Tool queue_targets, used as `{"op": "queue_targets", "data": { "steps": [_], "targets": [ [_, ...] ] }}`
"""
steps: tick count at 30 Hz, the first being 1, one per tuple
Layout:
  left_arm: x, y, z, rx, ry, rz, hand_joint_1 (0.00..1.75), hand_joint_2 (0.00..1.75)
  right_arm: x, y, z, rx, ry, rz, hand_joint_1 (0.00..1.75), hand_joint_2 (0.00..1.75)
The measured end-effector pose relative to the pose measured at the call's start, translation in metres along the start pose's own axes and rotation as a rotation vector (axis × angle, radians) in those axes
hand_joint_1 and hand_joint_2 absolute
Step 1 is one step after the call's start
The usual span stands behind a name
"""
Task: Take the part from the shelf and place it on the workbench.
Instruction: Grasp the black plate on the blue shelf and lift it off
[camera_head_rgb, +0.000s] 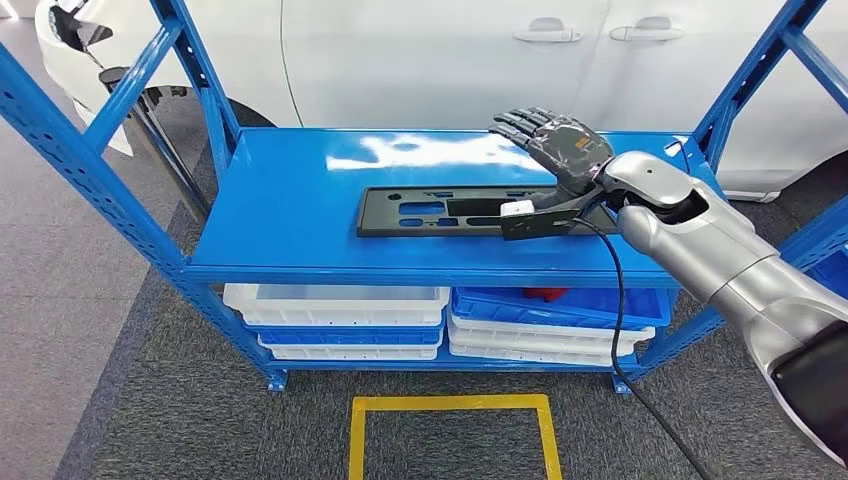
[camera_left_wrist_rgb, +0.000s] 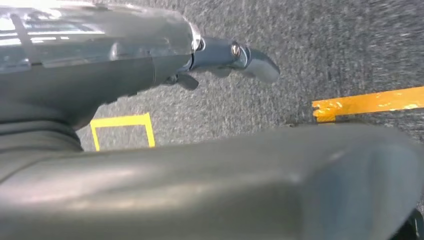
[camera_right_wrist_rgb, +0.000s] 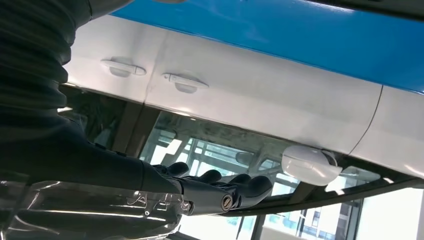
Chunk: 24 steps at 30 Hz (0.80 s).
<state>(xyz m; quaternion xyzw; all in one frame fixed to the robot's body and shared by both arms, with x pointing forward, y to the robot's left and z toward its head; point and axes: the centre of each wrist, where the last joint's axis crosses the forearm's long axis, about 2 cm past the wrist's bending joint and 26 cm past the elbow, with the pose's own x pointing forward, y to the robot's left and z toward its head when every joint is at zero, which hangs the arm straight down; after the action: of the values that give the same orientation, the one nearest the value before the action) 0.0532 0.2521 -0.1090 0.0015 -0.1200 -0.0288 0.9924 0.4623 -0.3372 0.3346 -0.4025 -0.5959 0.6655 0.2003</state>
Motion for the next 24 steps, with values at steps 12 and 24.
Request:
{"op": "queue_targets", "data": {
  "steps": [12, 24],
  "targets": [
    [0.001, -0.002, 0.000, -0.004, -0.004, -0.006, 0.00, 0.00, -0.011, 0.002, 0.011, 0.041, 0.026, -0.032, 0.00, 1.75],
    [0.000, -0.004, 0.000, -0.007, -0.002, -0.002, 0.00, 0.00, 0.026, 0.063, 0.000, 0.121, -0.030, -0.081, 0.00, 1.75]
  ]
}}
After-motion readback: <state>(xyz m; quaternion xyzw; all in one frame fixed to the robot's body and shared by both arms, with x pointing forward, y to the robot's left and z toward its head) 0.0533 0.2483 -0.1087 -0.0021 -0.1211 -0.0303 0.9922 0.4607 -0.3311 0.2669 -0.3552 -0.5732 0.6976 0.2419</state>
